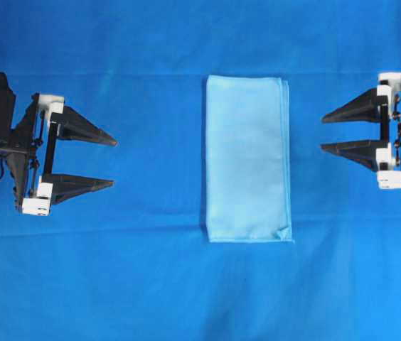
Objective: Fold the light blue towel.
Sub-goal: 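Open both grippers and retract them to the sides, then move both grippers to the strip's top corners and grasp them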
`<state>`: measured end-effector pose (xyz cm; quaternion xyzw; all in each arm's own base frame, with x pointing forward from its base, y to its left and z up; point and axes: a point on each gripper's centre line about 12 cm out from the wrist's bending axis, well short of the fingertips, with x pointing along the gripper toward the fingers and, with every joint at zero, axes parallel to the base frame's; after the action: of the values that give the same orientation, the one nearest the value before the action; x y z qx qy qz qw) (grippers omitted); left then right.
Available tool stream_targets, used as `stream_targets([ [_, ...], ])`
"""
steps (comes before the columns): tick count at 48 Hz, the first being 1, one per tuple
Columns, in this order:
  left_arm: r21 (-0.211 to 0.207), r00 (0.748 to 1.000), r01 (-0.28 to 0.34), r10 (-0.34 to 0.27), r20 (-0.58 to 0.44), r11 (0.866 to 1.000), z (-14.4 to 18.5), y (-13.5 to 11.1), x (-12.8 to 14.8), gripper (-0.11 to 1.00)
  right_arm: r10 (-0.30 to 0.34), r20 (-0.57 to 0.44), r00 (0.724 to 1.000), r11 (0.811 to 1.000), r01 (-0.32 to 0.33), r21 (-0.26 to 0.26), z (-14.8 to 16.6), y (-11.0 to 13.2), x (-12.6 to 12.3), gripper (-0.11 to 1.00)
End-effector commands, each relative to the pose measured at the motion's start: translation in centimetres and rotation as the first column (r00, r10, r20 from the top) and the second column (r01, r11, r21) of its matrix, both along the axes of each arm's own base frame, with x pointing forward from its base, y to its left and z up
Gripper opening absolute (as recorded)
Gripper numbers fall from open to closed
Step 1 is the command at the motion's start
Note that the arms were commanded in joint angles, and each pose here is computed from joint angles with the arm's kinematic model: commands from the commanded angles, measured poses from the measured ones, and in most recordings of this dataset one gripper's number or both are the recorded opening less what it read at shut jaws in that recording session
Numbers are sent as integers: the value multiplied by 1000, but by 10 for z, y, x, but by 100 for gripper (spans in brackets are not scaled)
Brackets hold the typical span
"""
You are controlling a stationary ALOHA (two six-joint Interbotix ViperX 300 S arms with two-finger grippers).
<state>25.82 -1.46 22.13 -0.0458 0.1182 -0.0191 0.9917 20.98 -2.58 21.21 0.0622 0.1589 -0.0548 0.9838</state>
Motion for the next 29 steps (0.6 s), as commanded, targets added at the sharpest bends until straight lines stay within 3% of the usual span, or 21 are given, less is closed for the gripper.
stream_targets([
  [1, 0, 1000, -6, 6, 22, 1000, 5, 1, 3, 74, -15, 13, 1000, 1000, 15, 5, 4, -3, 3, 60],
  [14, 1, 1000, -17, 17, 18, 1000, 5, 4, 5, 74, -38, 10, 999, 999, 38, 5, 5, -8, 3, 60],
  [21, 1, 998, -65, 65, 20, 998, 6, 17, 21, 73, -113, -13, 994, 994, 113, 6, 5, -27, 9, 60],
  [29, 15, 990, -133, 133, -44, 991, -5, 40, 64, 73, -231, -134, 964, 972, 234, 7, -12, -60, 20, 60],
])
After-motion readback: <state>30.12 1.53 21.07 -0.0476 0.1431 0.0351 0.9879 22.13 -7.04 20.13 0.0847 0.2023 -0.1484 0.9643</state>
